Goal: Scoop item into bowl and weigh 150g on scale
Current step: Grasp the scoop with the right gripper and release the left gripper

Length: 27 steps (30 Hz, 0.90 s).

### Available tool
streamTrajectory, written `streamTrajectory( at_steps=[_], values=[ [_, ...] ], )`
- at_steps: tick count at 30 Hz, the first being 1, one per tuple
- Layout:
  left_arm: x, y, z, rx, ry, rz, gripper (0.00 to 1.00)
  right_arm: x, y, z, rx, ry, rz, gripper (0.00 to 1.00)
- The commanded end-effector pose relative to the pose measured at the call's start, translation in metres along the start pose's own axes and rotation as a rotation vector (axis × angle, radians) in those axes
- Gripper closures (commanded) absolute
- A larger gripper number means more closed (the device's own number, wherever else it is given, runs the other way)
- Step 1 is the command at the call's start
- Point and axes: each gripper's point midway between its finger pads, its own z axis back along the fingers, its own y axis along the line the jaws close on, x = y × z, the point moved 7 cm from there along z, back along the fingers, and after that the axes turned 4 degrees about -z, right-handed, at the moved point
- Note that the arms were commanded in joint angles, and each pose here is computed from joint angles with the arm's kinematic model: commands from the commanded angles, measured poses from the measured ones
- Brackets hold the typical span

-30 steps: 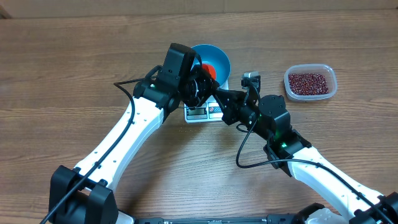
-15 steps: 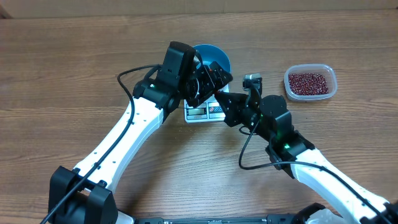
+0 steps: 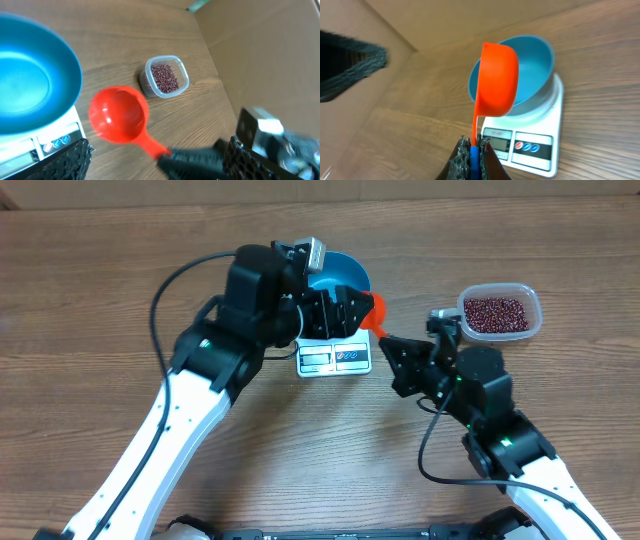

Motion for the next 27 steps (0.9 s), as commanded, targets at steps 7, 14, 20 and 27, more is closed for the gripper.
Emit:
streamTrajectory(
  at_steps=[7, 14, 20, 27],
  values=[
    [-0.008, 0.002, 0.015, 0.068, 0.043, -0.204, 0.12, 0.02, -0.004, 0.045, -0.04, -0.102, -0.003, 0.96],
    [-0.014, 0.017, 0.017, 0.193, 0.076, -0.215, 0.12, 0.016, -0.012, 0.068, -0.094, -0.11, -0.029, 0.96],
    [-0.016, 0.027, 0.019, 0.28, 0.078, -0.211, 0.0, 0.01, -0.013, 0.075, -0.108, -0.086, -0.039, 0.96],
    [-0.016, 0.029, 0.017, 0.289, 0.082, -0.209, 0.0, 0.006, -0.016, 0.075, -0.121, -0.064, -0.048, 0.97]
  ],
)
